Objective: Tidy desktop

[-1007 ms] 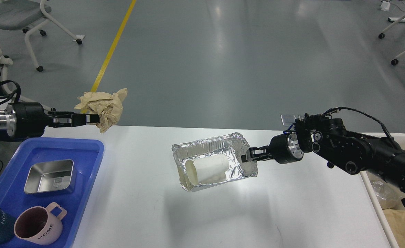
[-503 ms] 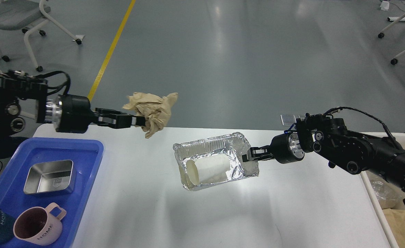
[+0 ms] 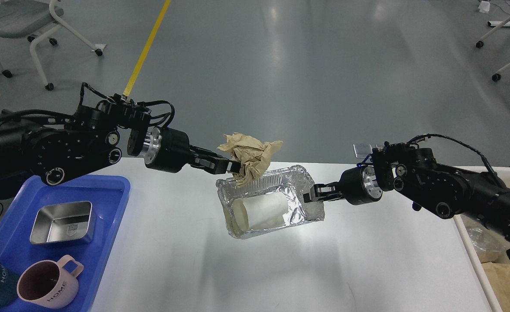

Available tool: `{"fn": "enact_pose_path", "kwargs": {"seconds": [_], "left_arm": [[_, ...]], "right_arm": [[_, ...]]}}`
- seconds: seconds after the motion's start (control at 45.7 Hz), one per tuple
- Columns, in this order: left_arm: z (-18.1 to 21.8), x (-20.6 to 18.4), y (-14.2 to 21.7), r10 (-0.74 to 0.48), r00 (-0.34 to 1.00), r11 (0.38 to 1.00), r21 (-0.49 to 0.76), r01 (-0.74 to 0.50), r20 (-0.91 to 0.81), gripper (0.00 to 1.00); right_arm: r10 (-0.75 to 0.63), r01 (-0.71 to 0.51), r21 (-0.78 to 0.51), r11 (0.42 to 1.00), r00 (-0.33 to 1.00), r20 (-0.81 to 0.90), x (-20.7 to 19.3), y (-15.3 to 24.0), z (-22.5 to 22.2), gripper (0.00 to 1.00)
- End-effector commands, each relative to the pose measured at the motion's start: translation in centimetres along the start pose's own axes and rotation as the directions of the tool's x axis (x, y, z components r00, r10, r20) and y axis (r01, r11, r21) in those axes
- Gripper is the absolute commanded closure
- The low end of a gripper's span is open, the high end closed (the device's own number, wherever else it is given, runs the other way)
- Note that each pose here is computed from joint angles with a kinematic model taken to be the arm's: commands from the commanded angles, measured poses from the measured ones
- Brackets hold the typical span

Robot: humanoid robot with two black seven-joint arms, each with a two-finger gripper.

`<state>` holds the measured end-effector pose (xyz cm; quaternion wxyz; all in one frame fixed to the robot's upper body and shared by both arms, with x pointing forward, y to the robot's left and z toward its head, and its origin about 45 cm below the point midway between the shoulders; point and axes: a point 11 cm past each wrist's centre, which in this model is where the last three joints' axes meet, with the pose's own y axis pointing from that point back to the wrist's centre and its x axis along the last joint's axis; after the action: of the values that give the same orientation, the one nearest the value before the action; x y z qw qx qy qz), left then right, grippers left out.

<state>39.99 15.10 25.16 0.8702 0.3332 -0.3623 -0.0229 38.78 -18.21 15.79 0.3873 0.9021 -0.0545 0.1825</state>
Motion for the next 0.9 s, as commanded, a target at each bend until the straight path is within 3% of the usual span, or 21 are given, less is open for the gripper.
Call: {"fn": "enact_pose_path", "kwargs": {"seconds": [0.0,0.394,0.569,0.788,0.876], "left_arm": [[0.4,-0.9,-1.8,-0.018,1.0,1.0,-0.022,0.018,-0.007,0.97],[-0.3,-2.0,-5.6,-0.016,1.0,1.0,-0.011,0.016,-0.019,0.87],[-1.4,-1.6,-6.6,0.03,0.999,0.998,0.057,-0.028,-0.025,0.47],[-0.8,-1.1,-7.3,0.046,0.998,0.998,0.045,-0.044,-0.032,0.18],[0.0,0.1,-7.3,0.079,0.995,0.997,0.014,-0.078,-0.06,0.13]], "right_arm": [[0.0,0.0,0.002,1.0,1.0,-0.001,0.0,0.0,-0.1,1.0],[0.004,-0.004,0.009,1.0,1.0,-0.001,0.1,0.1,-0.3,1.0],[0.003,-0.003,0.01,1.0,1.0,-0.002,0.1,0.0,-0.3,1.0],[0.007,-0.007,0.008,1.0,1.0,0.0,0.2,0.2,-0.2,1.0],[0.014,-0.014,0.011,1.0,1.0,0.003,0.3,0.3,-0.2,1.0]]}}
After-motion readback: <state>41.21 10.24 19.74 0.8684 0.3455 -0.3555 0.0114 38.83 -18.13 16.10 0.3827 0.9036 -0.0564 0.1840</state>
